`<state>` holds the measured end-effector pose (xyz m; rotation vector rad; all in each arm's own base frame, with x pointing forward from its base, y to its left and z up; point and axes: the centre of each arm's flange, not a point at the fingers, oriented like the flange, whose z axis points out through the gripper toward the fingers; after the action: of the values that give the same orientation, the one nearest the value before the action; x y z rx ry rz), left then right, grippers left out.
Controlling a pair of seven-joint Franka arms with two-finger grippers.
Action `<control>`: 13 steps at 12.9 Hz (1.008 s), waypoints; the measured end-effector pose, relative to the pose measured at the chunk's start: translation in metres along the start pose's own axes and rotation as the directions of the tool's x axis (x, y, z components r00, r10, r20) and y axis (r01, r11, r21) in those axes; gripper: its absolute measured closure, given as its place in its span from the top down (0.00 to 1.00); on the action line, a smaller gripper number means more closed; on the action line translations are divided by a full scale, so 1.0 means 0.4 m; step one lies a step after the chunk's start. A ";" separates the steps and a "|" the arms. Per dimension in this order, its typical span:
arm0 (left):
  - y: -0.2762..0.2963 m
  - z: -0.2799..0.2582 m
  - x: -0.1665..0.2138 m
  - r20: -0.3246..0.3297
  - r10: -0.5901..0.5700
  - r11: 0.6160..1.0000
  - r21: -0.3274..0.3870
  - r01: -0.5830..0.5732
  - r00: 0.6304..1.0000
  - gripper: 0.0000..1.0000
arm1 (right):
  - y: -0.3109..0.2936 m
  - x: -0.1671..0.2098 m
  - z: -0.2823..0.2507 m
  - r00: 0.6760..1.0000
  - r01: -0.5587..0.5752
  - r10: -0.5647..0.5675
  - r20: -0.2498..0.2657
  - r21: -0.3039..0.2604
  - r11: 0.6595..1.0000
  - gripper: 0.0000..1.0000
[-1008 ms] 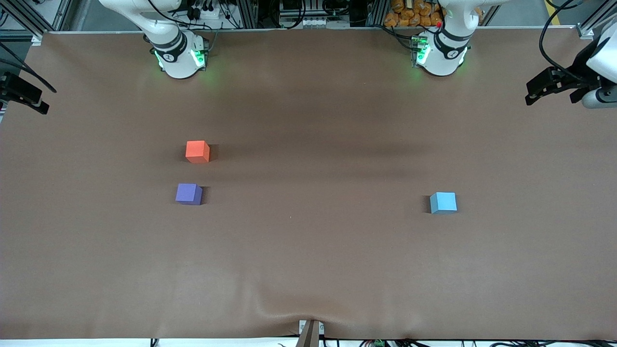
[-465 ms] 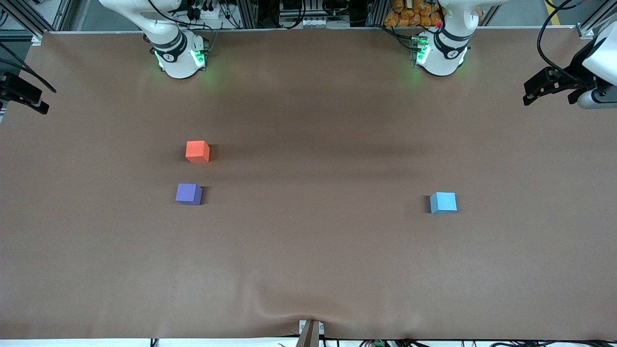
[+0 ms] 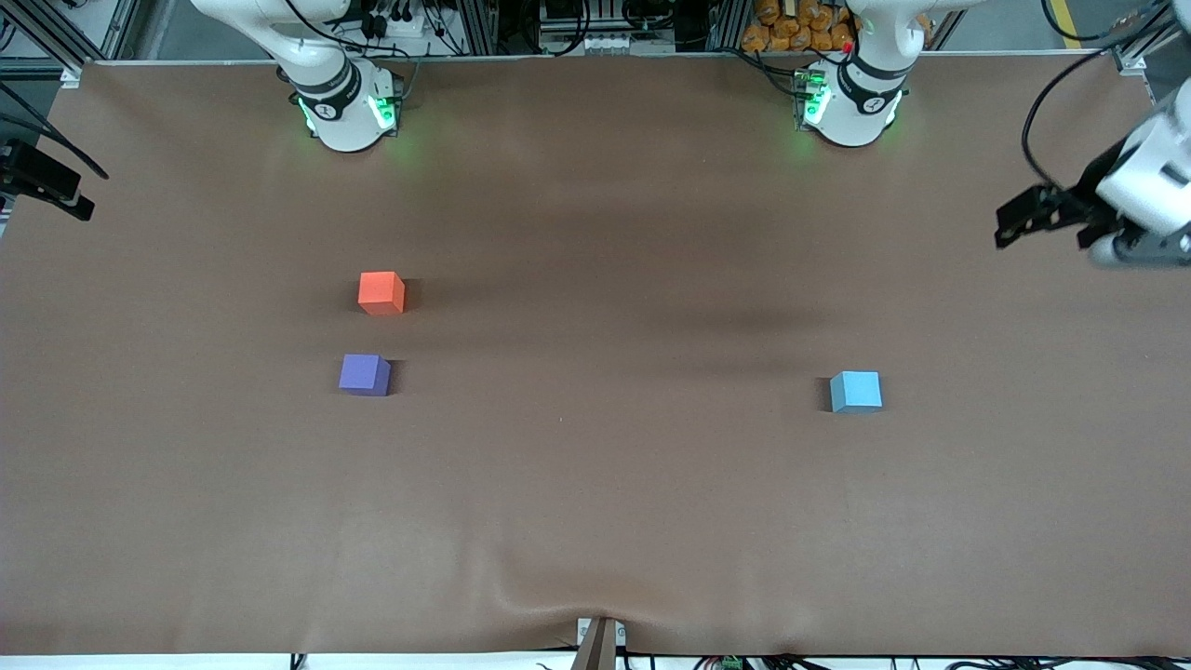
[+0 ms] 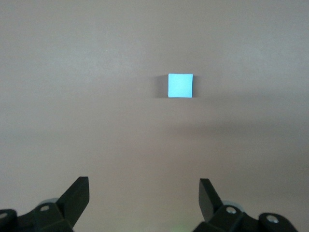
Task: Place blue block between orange and purple blocks
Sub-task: 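Reach the left gripper down over the light blue cube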
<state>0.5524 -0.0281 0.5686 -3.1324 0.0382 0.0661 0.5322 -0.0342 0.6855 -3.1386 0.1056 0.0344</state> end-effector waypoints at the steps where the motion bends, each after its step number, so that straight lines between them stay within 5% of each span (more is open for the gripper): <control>1: 0.001 0.056 0.027 -0.001 0.003 1.000 -0.004 -0.003 1.000 1.00 | 0.000 0.000 0.000 1.000 0.000 0.000 0.000 0.000 1.000 1.00; 9: 0.069 0.524 0.160 0.069 0.056 0.997 -0.052 -0.052 0.996 1.00 | 0.001 0.000 0.000 1.000 -0.001 0.001 0.000 0.000 1.000 1.00; 13: 0.119 0.709 0.179 0.055 0.044 0.991 -0.128 -0.036 0.998 1.00 | 0.002 0.000 0.000 1.000 -0.001 0.001 0.000 0.000 1.000 1.00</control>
<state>0.6108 -0.0748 0.2817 -3.2545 0.1003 0.1655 0.5322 -0.0349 0.6853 -3.1385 0.1075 0.0349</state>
